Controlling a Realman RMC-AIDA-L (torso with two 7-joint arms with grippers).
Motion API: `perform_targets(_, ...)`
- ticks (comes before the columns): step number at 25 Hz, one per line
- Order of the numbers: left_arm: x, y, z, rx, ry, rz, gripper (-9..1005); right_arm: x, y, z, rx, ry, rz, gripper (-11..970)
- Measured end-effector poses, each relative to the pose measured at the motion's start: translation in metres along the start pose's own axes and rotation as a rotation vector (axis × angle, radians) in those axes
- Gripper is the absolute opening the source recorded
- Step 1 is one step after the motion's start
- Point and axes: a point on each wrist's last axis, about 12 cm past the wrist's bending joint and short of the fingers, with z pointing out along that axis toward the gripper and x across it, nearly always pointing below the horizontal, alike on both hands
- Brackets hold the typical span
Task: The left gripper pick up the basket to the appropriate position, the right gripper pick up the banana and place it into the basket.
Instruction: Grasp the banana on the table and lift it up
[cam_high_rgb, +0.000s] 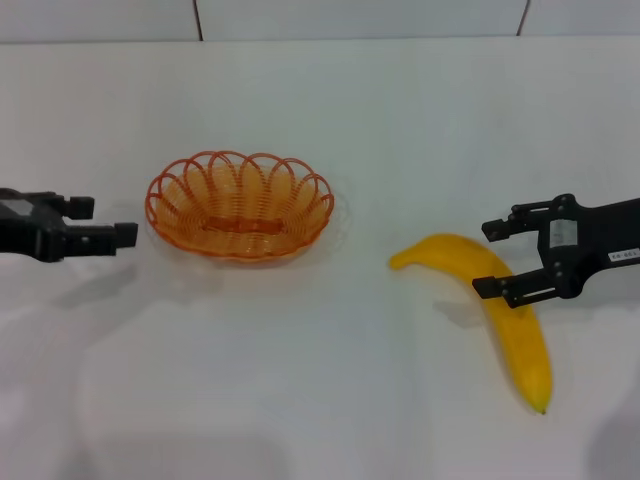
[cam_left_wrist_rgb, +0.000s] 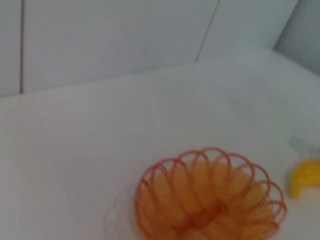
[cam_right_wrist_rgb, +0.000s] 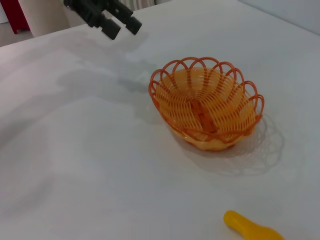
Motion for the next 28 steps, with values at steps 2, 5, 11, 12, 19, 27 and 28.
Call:
perform_targets(2, -0.004, -0.006, 0.000, -0.002, 0.016, 0.018, 813, 0.000, 0.000, 0.000, 0.000, -0.001, 0.000, 819)
perform_targets(5, -0.007, -0.014, -0.004, -0.012, 0.020, 0.042, 813, 0.000, 0.000, 0.000, 0.000, -0.002, 0.001, 819)
perform_targets(11, -0.008, -0.028, -0.011, -0.022, 0.021, 0.084, 813, -0.001, 0.000, 0.001, 0.001, -0.010, 0.014, 819)
perform_targets(12, -0.008, -0.031, -0.011, -0.019, 0.016, 0.087, 813, -0.001, 0.000, 0.001, 0.002, -0.010, 0.017, 819)
perform_targets(19, -0.009, -0.038, -0.021, -0.029, -0.010, 0.055, 813, -0.002, 0.000, 0.000, 0.005, -0.010, 0.022, 819)
perform_targets(27, -0.002, -0.038, -0.023, -0.034, -0.001, 0.034, 812, -0.007, 0.000, -0.001, 0.021, -0.015, 0.041, 819)
perform_targets(28, -0.002, -0.038, -0.023, -0.033, 0.001, 0.035, 812, -0.008, 0.000, -0.002, 0.025, -0.014, 0.043, 819)
